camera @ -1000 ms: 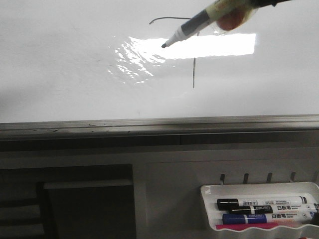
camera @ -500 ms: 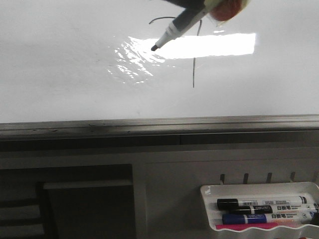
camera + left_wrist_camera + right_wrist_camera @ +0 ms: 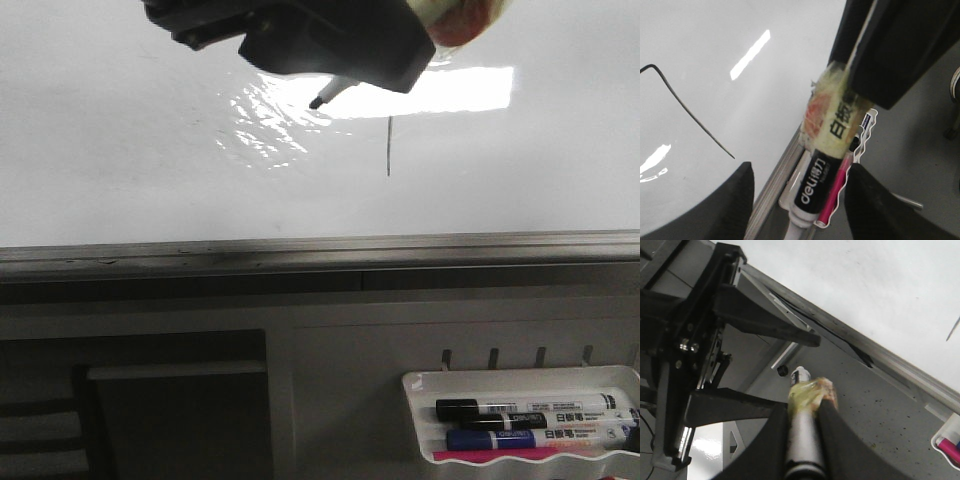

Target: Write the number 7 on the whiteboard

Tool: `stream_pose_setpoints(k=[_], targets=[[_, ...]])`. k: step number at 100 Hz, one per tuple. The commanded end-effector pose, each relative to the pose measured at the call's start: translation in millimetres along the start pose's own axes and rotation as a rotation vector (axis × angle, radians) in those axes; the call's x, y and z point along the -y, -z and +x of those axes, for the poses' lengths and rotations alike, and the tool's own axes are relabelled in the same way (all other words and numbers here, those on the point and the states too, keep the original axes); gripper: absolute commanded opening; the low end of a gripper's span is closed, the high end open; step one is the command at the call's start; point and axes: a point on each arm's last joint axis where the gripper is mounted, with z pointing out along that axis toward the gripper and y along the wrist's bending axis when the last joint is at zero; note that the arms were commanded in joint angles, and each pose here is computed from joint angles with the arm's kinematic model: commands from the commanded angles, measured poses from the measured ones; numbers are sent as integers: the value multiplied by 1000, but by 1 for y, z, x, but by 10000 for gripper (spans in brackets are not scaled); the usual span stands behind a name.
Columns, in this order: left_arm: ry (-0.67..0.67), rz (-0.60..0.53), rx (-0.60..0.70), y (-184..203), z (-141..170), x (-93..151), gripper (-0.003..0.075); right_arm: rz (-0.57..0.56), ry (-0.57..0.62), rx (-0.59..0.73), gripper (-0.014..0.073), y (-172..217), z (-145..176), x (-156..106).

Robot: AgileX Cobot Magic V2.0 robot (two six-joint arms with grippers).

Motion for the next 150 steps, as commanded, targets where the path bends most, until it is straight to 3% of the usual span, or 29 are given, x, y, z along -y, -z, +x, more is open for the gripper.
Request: stream_pose_setpoints(k=[1, 26, 38, 50, 60, 78, 94, 107, 123, 150], targets=[[-8, -50, 112, 10, -21, -4, 282, -21, 13, 62, -50, 7, -11, -7], [-15, -50, 112, 10, -21, -4, -19, -24, 11, 58, -36, 6, -11, -6], [-15, -49, 111, 10, -21, -4, -20, -27, 11, 55, 96, 6, -11, -7], [-15, -48, 110, 10, -21, -4, -20, -31, 8, 59, 325, 6, -11, -7], [-13, -55, 117, 13, -22, -6, -20, -19, 11, 74, 414, 8, -13, -7], [110, -130, 150, 31, -23, -29, -20, 29, 24, 112, 412, 33, -24, -2], [383, -264, 238, 62, -11, -57, -20, 127, -13, 147, 412, 60, -20, 5], [565, -356, 305, 81, 5, -66, -20, 151, -16, 185, 406, 70, -18, -3], [660, -454, 334, 82, 18, -73, -20, 148, -4, 207, 406, 73, -18, -10], [689, -590, 273, 53, 35, -90, -20, 138, -7, 221, 406, 73, -19, -11]])
